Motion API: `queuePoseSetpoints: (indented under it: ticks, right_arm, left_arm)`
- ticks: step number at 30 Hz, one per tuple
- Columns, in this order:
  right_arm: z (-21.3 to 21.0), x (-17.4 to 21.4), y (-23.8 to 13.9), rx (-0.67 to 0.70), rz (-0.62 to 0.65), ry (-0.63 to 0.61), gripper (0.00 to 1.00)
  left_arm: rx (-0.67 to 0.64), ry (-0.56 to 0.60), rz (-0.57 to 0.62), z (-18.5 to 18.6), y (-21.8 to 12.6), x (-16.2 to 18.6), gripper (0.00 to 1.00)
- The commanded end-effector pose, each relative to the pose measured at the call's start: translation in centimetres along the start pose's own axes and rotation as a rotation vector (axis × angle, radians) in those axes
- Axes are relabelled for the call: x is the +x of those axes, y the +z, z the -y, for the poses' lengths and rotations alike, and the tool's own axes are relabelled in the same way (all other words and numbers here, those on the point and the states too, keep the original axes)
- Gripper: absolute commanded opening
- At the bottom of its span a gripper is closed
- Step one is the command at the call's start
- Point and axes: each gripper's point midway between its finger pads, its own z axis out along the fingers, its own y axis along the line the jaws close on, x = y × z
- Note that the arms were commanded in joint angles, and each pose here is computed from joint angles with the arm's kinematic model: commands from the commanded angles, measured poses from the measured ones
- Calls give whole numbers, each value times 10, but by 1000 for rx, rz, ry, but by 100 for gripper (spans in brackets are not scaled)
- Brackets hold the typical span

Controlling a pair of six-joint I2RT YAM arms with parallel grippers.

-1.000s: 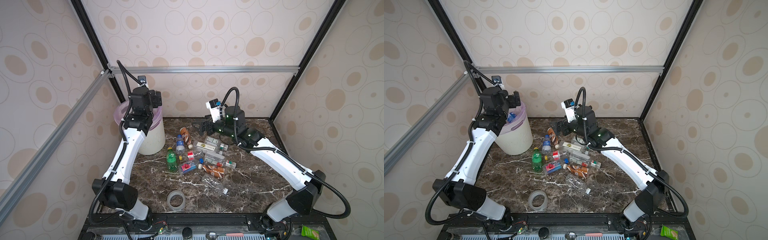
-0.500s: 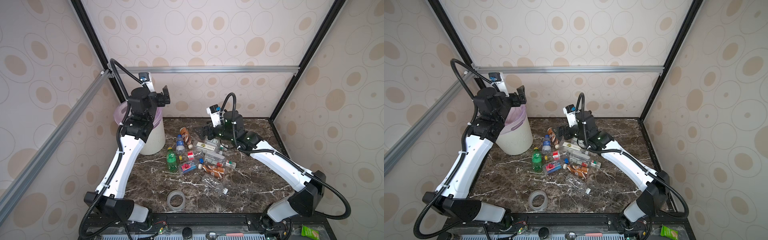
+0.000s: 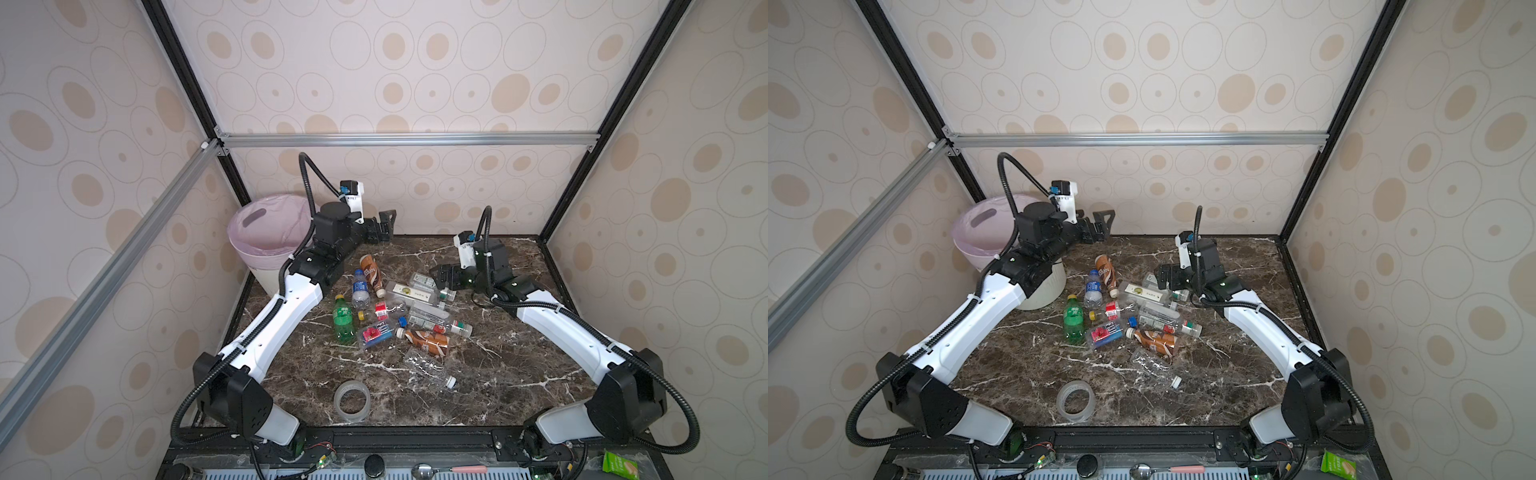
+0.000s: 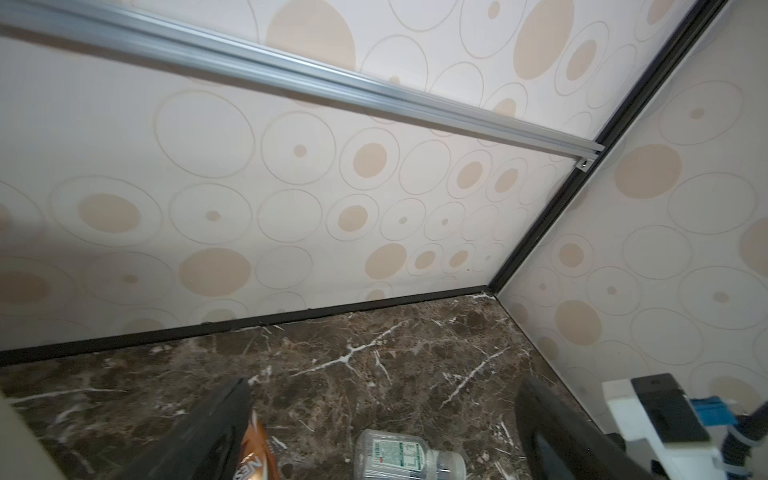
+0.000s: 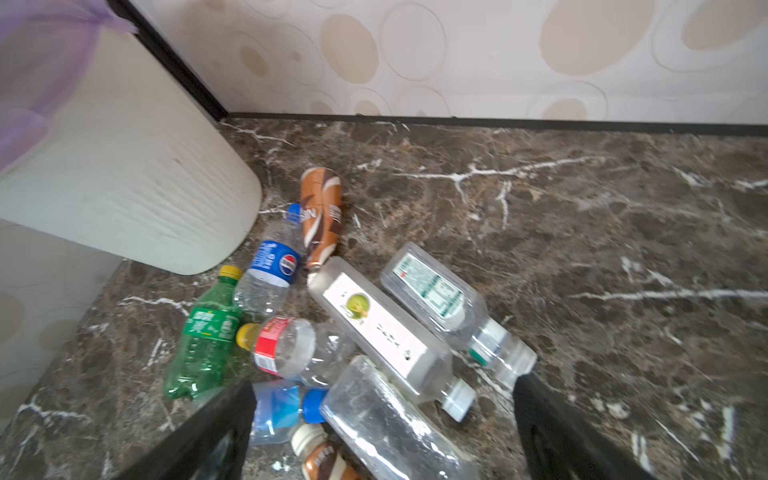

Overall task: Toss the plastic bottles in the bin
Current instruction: 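Lower left arm back toward the pile while right gripper reaches the clear green-label bottle, then grasp the clear green-label bottle with right gripper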

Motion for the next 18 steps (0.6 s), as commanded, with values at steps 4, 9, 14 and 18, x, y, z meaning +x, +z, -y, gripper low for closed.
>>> queuePoseSetpoints:
  ticks: [4,9,14,18]
  right_arm:
    - [45,38,30,147,-135,-40,99]
    - [53,49,56,163,-226,-88,98]
    - [57,53,86,162,-293,-103,96]
    - [55,53,105,142,-319,-91,93]
  left_arm:
    - [136,-161,-79,24,16,49,99]
    - [125,-204,-126,18,20,76,99]
    - [138,-238,-182,16,23,99,99]
    - [128,-242,-228,12,29,113,99]
